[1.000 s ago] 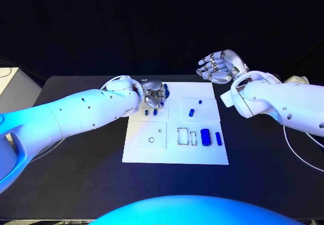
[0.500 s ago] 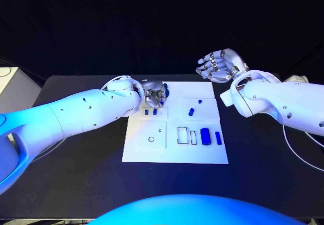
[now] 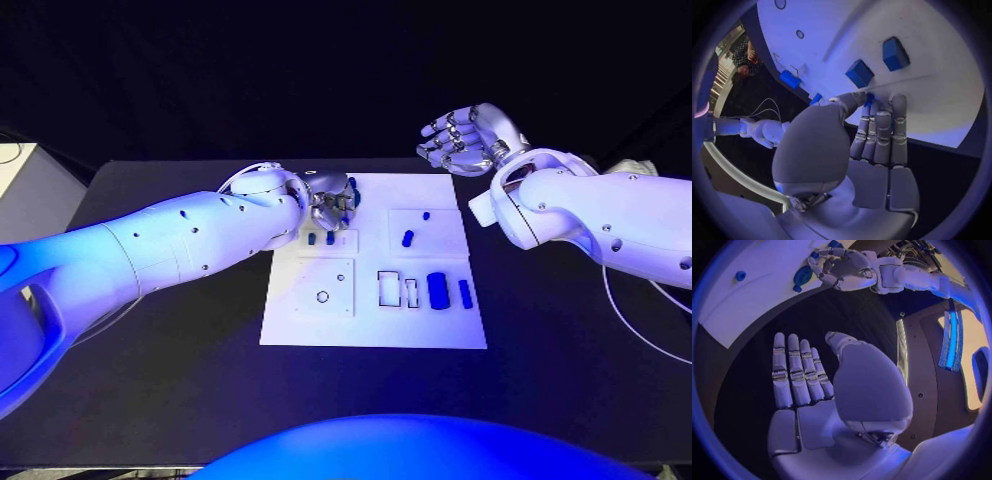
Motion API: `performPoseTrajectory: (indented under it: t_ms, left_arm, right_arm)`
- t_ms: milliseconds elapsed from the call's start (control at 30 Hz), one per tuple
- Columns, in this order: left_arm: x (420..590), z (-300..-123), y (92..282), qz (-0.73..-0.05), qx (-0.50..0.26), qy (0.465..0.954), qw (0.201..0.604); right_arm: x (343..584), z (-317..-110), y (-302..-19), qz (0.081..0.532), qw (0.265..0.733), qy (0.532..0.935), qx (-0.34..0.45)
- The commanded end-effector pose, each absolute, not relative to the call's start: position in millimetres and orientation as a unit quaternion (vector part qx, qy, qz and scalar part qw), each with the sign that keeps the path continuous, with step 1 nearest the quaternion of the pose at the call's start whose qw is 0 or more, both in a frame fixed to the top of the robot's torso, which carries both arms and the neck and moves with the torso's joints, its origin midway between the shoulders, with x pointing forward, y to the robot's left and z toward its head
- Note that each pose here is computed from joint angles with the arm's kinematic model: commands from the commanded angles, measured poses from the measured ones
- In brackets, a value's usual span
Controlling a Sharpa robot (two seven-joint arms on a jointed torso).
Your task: Assemble the parts on the task board
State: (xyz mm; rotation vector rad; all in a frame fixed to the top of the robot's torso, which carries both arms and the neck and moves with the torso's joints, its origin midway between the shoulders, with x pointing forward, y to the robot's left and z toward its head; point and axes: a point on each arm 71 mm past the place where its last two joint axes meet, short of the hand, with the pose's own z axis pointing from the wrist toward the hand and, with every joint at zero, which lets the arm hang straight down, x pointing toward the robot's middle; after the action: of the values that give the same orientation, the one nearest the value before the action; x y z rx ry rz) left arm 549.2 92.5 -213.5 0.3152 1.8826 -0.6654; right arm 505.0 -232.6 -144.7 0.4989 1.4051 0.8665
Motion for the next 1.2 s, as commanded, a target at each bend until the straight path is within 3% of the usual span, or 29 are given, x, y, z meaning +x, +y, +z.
performPoseTrajectory:
  t_ms: [33, 567, 800, 1200]
  left_arm:
    - [548.2, -217.7, 91.1, -0.279, 0.137, 0.796, 0.520]
    - [547.9, -221.2, 91.6, -0.277, 0.139, 0.796, 0.520]
    - [547.0, -214.7, 94.6, -0.308, 0.128, 0.767, 0.548]
    - [542.7, -198.8, 106.9, -0.351, 0.098, 0.743, 0.561]
  right_arm:
    - [505, -145, -231, 0.386, 0.646, 0.622, 0.214]
    - [505, -146, -231, 0.386, 0.643, 0.626, 0.214]
    - [505, -146, -231, 0.386, 0.642, 0.627, 0.213]
    - [505, -146, -232, 0.386, 0.642, 0.627, 0.213]
